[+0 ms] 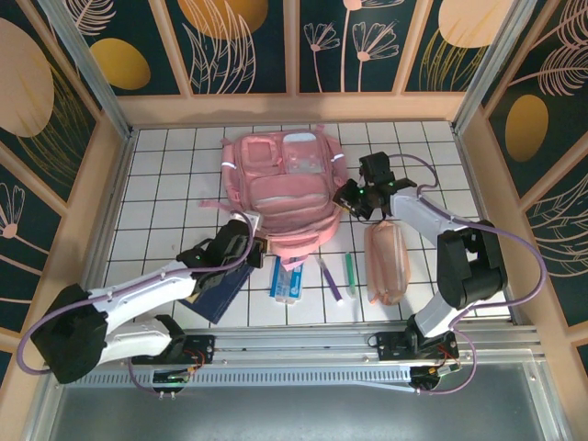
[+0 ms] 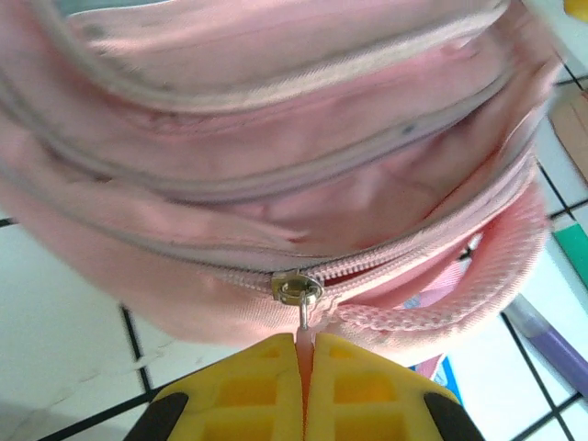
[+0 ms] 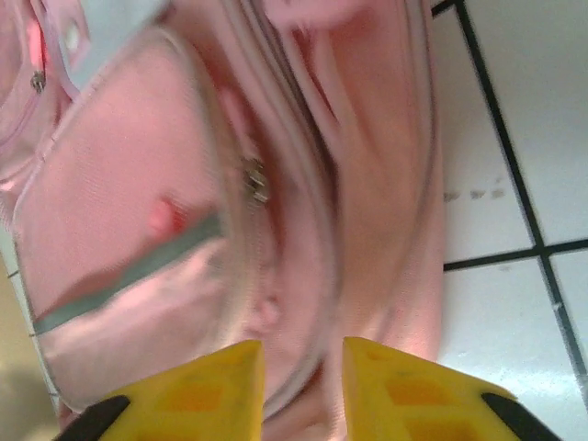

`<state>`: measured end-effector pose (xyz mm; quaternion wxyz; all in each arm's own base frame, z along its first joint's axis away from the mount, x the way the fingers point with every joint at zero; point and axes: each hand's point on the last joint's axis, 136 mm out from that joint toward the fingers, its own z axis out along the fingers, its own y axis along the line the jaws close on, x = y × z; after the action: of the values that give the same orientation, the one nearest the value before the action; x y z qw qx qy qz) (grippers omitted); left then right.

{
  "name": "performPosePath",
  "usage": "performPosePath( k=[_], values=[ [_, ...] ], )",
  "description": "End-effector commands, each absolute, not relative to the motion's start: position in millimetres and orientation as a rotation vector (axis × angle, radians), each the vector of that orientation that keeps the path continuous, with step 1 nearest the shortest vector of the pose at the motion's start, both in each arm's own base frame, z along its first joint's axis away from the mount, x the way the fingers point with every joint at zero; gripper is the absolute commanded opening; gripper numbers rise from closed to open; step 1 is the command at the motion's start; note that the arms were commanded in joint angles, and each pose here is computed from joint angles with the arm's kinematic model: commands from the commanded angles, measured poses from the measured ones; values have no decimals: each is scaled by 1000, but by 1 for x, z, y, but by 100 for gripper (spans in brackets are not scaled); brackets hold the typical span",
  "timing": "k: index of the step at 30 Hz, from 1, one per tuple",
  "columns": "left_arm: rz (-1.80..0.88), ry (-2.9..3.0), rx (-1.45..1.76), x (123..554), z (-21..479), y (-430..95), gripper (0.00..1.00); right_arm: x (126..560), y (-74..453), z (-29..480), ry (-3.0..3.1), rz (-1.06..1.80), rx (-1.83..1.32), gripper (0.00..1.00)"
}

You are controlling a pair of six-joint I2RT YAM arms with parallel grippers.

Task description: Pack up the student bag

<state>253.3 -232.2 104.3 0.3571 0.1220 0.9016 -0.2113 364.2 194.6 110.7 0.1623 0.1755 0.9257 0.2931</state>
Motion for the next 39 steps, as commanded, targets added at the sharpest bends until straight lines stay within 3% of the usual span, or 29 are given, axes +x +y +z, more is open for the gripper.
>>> performPosePath(
  k=[1,7,11,26,32,39],
  values=[
    [-780,2262,494,253,134,-282,0,357,203,128,2588,836,517,39],
    [-955,2260,546,257,148,-319,0,313,216,115,2589,970,957,45],
    [-1007,2247,558,256,151,-327,0,304,212,127,2511,957,1084,47],
    [-1010,2189,520,256,155,-320,0,286,213,127,2480,916,1180,45],
    [-1040,2155,522,255,161,-322,0,291,228,121,2499,935,1158,33],
    [-1077,2112,506,256,168,-325,0,290,234,113,2526,928,1183,40]
  ],
)
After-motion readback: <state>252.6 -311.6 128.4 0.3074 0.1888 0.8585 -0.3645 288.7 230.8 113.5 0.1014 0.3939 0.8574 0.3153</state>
